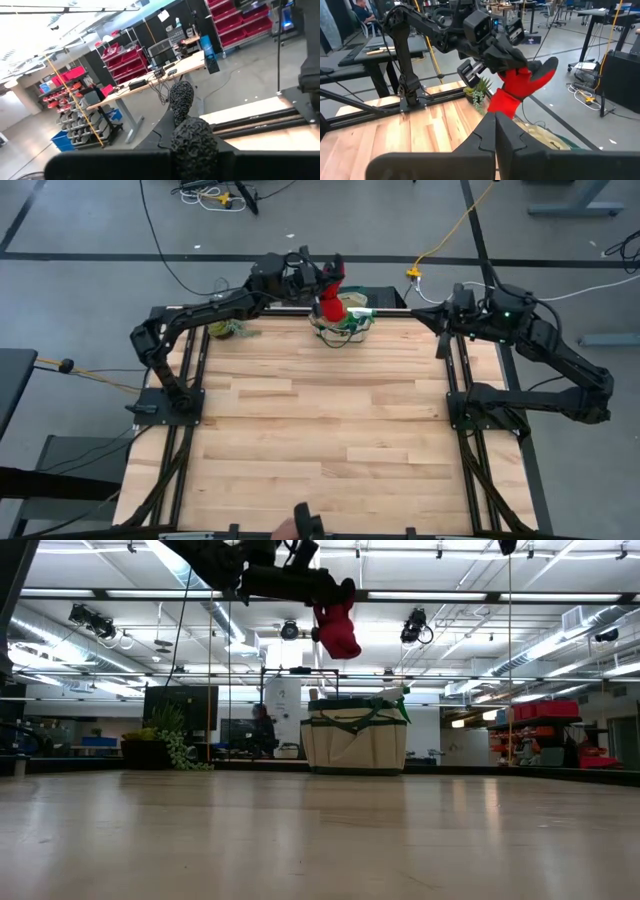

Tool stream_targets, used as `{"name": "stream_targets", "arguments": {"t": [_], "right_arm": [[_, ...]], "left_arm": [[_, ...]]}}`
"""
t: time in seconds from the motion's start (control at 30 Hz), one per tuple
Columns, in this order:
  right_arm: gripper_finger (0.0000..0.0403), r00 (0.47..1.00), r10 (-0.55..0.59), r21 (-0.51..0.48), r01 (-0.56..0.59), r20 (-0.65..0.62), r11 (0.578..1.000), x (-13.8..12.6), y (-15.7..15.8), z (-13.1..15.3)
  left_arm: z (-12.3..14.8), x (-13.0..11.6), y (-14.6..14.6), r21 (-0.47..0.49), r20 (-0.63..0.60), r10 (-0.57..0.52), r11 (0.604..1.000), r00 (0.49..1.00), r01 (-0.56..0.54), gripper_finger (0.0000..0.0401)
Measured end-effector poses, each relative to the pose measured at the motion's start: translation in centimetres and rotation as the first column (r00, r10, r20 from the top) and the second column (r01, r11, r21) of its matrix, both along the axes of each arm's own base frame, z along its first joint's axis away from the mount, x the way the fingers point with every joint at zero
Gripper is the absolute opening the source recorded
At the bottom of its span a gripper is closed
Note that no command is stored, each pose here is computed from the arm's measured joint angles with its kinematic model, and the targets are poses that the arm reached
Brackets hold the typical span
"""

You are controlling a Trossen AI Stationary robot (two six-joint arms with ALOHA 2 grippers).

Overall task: Pick & Place Garden tools in Gardening bag
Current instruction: Put the red gloves into the white gardening bag

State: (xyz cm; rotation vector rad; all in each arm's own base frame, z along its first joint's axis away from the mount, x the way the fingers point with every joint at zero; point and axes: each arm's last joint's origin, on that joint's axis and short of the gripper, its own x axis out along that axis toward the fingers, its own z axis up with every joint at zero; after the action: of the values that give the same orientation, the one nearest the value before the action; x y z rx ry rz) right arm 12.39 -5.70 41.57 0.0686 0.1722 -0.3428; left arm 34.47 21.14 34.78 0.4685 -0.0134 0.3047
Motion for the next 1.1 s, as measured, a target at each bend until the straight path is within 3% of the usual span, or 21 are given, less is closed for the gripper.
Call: {"name": "stream_targets", "arguments": {"t": [0.33, 0.77, 1.1], "right_arm": [[0.0000, 1.000, 0.000, 0.003, 0.000, -0.007, 1.000, 0.2, -0.1, -0.1], [0.0000, 1.000, -0.005, 0.027, 0.005, 0.001, 1.000, 0.2, -0.1, -0.1], [0.0000, 1.000, -0.005, 0.034, 0.005, -0.013, 0.999, 0.5, -0.2, -0.3]], "left_arm": [[-0.6, 0.2, 0.5, 0.086, -0.039, 0.032, 0.996, 0.999, -0.029, 0.0006], [-2.1, 0.9, 0.8, 0.120, -0.094, 0.034, 0.993, 0.995, -0.022, 0.0006], [-2.3, 0.7, 1.3, 0.135, -0.107, 0.092, 0.988, 0.990, -0.077, 0.0006]]}}
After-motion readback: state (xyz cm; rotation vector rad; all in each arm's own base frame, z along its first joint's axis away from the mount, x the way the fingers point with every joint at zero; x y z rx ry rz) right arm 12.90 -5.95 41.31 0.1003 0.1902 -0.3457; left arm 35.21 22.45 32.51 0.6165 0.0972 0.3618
